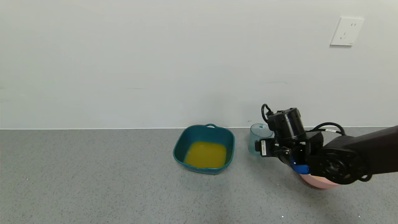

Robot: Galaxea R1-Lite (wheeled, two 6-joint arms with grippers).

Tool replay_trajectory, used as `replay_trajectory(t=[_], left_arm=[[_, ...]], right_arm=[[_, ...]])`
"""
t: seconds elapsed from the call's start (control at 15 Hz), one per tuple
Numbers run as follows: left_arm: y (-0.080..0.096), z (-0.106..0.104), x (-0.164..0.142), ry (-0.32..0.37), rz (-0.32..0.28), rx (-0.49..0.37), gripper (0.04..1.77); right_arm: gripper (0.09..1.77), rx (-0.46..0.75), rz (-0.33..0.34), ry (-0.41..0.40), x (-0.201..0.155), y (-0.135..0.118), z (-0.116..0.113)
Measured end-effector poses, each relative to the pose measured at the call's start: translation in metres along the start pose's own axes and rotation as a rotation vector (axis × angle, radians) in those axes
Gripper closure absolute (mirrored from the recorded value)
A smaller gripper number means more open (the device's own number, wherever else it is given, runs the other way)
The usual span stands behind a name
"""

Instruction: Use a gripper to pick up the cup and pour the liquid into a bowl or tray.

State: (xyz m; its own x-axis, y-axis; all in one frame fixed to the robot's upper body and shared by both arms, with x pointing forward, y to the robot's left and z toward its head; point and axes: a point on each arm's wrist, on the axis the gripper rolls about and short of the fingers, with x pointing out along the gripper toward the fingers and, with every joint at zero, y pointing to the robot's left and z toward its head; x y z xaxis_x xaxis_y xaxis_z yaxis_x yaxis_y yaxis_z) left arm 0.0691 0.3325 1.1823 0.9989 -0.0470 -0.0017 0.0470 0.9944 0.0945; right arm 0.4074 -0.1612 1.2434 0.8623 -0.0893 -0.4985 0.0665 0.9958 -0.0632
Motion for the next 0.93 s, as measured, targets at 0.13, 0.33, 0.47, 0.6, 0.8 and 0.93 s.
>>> replay_trajectory(t=[0.13, 0.33, 0.47, 0.6, 0.8, 0.93], left_arm=[[0.0, 0.0, 0.0, 0.0, 0.0, 0.0, 0.09], [0.0, 0.0, 0.0, 0.0, 0.0, 0.0, 0.09], [0.0, 0.0, 0.0, 0.0, 0.0, 0.0, 0.09], [0.0, 0.0, 0.0, 0.0, 0.0, 0.0, 0.09], [0.0, 0.0, 0.0, 0.0, 0.0, 0.0, 0.09], [0.0, 0.0, 0.0, 0.0, 0.0, 0.0, 0.09]], right_arm=[[0.16, 0.001, 0.052, -0.002, -0.034, -0.011, 0.009], [0.16, -0.021, 0.15, 0.004, -0.088, -0.032, 0.014], [0.16, -0.056, 0.224, 0.012, -0.124, -0.05, 0.01], [0.16, -0.106, 0.312, -0.015, -0.155, -0.069, 0.005], [0.16, -0.16, 0.402, -0.08, -0.198, -0.104, -0.006], [0.16, -0.165, 0.41, -0.097, -0.224, -0.129, -0.018]])
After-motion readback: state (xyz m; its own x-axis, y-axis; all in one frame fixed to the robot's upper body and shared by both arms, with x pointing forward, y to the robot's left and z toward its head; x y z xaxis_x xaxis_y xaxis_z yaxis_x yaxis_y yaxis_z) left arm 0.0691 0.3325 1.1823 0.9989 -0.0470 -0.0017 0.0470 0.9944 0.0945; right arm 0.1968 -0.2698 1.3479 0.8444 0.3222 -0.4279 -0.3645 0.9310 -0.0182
